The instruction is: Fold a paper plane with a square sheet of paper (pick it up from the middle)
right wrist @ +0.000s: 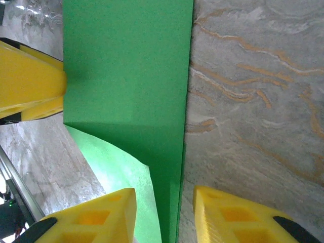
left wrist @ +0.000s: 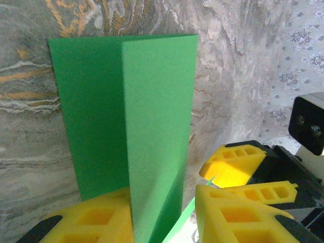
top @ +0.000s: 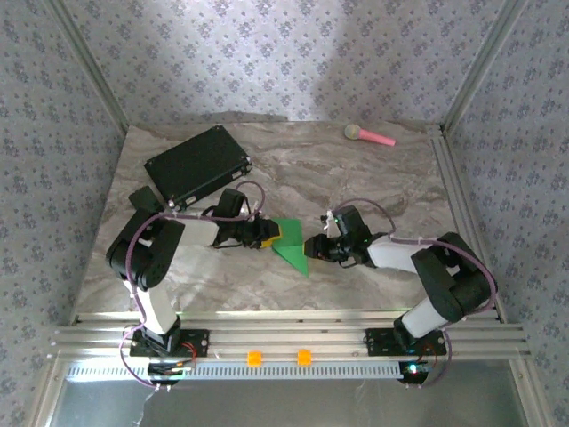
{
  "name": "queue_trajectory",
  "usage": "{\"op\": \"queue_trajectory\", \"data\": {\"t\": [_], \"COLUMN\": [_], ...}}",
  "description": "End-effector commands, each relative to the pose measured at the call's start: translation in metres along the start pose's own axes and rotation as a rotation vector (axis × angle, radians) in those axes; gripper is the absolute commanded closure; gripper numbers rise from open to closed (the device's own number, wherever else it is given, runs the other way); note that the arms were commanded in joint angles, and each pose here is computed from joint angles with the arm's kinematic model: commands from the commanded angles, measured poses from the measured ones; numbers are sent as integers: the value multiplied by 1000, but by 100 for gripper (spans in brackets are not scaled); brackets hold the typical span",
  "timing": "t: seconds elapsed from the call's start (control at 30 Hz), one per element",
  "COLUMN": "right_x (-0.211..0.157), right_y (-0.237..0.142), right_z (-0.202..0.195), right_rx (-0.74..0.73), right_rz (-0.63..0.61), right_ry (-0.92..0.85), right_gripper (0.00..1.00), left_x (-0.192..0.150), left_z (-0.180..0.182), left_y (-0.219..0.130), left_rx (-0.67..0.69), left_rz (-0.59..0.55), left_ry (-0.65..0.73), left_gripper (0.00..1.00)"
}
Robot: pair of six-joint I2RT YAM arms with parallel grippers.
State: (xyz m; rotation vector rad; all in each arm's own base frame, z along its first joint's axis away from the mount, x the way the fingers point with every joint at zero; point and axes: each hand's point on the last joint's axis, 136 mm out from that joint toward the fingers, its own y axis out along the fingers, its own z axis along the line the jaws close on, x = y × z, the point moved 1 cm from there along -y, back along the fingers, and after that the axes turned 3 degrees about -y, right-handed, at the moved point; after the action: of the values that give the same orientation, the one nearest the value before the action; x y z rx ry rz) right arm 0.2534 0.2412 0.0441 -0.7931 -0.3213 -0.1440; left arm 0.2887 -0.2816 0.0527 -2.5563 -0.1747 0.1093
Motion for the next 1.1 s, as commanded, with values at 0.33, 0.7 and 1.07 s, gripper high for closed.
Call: {"op": "queue_trajectory", "data": {"t": [0.33, 0.7, 1.07], "right_x": [-21, -27, -24], "right_y": [12, 10, 11], "right_z": [-25, -36, -33], "right_rx": [-153, -146, -117], "right_rz": [117, 137, 127], "right_ry": [-22, 2, 4], "right_gripper": [82, 82, 82], "left_x": [13, 13, 22], "left_z": [-18, -22, -22], "left_y": [1, 10, 14], "left_rx": [-89, -99, -60], "left_rz": [79, 205, 195], "left_ry": [47, 72, 64], "left_gripper": [62, 61, 81]}}
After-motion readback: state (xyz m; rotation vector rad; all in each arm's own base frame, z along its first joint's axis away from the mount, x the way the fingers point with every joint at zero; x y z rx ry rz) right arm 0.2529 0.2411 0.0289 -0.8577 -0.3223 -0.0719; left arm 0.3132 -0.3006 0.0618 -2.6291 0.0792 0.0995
